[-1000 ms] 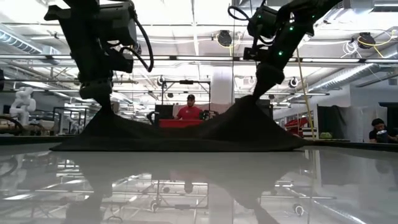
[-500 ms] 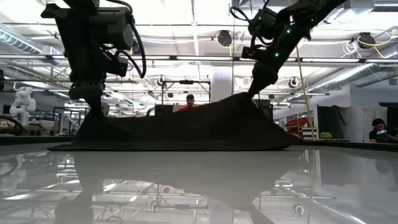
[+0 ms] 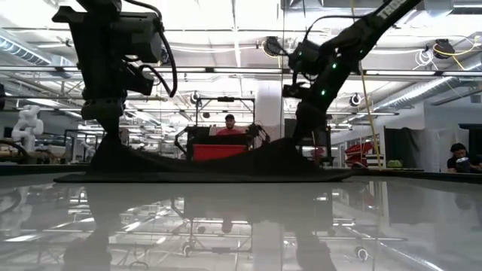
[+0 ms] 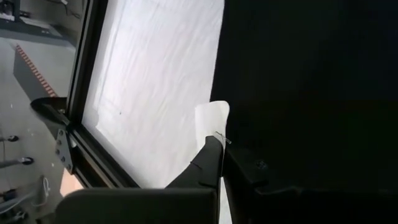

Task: Roll napkin
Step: Roll the black napkin

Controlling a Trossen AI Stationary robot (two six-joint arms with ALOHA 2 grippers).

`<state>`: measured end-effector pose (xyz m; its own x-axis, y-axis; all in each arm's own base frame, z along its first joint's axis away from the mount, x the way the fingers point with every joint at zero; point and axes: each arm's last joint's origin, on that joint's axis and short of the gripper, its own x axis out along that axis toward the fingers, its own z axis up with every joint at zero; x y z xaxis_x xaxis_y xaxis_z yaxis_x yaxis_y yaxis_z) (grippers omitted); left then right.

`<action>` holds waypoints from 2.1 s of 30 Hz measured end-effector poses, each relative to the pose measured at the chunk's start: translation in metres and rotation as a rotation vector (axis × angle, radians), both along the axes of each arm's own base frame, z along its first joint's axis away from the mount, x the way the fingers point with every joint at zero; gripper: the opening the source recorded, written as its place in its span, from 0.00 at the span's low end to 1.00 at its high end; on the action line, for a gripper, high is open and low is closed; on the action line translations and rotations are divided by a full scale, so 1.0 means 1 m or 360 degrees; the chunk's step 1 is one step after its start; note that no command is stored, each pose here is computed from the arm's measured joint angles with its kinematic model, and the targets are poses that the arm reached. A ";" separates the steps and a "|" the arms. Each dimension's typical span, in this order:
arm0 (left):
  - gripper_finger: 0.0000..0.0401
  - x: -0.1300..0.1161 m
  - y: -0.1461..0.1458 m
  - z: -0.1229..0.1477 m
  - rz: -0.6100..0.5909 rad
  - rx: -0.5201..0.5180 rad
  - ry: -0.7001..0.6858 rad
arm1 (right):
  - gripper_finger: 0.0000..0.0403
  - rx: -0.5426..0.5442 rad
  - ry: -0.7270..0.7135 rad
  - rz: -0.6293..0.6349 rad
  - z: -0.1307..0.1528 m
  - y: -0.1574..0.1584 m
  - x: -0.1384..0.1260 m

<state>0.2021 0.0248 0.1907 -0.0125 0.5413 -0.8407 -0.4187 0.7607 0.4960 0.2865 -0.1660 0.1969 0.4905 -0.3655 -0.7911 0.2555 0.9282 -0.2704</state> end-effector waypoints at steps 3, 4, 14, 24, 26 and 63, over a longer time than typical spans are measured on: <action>0.08 -0.002 0.003 0.000 0.0024 -0.0002 0.0022 | 0.11 -0.0021 0.0057 -0.0014 -0.009 -0.002 0.002; 0.11 -0.002 0.004 0.000 0.0031 -0.0002 0.0021 | 0.15 -0.0042 0.0074 -0.0035 -0.009 -0.003 0.002; 0.47 -0.003 0.007 0.000 0.0096 0.0007 0.0005 | 0.42 -0.0018 0.0007 -0.0085 0.013 0.004 -0.009; 0.53 0.022 -0.021 -0.005 -0.0118 -0.0490 -0.0321 | 0.38 0.0303 -0.0063 0.0053 -0.004 0.018 0.005; 0.53 0.025 -0.027 -0.009 -0.0149 -0.0502 -0.0308 | 0.37 0.0340 -0.0056 0.0068 -0.009 0.020 0.008; 0.53 0.069 0.012 -0.044 -0.0723 0.0161 0.0291 | 0.29 0.0810 0.0297 0.0201 -0.014 0.217 0.029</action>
<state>0.2715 0.0369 0.1471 0.1012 0.6048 -0.7899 0.0443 0.7905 0.6109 0.3156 0.0508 0.1831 0.3404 0.1380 -0.9301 0.1246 0.9738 0.1901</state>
